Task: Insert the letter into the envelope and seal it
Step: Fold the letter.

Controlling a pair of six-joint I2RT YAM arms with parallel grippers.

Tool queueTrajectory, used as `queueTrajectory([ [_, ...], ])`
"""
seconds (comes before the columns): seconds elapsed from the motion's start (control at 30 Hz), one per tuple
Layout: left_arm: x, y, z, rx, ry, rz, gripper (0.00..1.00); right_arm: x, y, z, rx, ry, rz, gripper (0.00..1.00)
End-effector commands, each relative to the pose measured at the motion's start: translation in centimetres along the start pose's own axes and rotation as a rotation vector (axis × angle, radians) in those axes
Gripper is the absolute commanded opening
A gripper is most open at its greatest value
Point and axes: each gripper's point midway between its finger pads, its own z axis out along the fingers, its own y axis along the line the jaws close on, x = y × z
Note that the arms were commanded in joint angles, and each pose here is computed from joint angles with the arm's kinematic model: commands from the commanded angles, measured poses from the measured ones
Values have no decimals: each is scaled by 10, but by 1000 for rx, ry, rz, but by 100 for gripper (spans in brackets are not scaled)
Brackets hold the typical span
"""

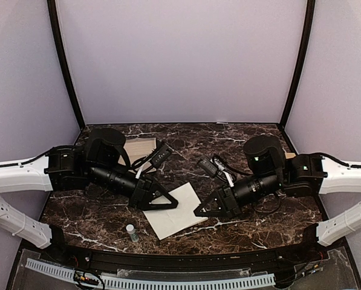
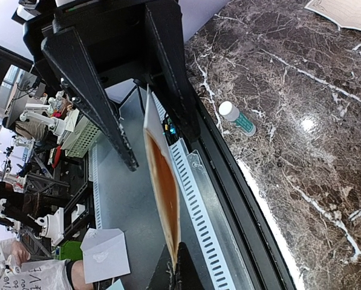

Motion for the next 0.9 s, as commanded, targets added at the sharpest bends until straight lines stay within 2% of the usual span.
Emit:
queueTrajectory([
  [0.0,-4,-8,-1,27,-6,27,36,-4,10,-1,-21,-2,-33,0],
  [0.73,-2,-5,5,23,16,25,32,7,2,8,-7,55,-24,0],
  [0.87,-1,-4,5,24,21,24,24,7,2,8,-7,55,-26,0],
])
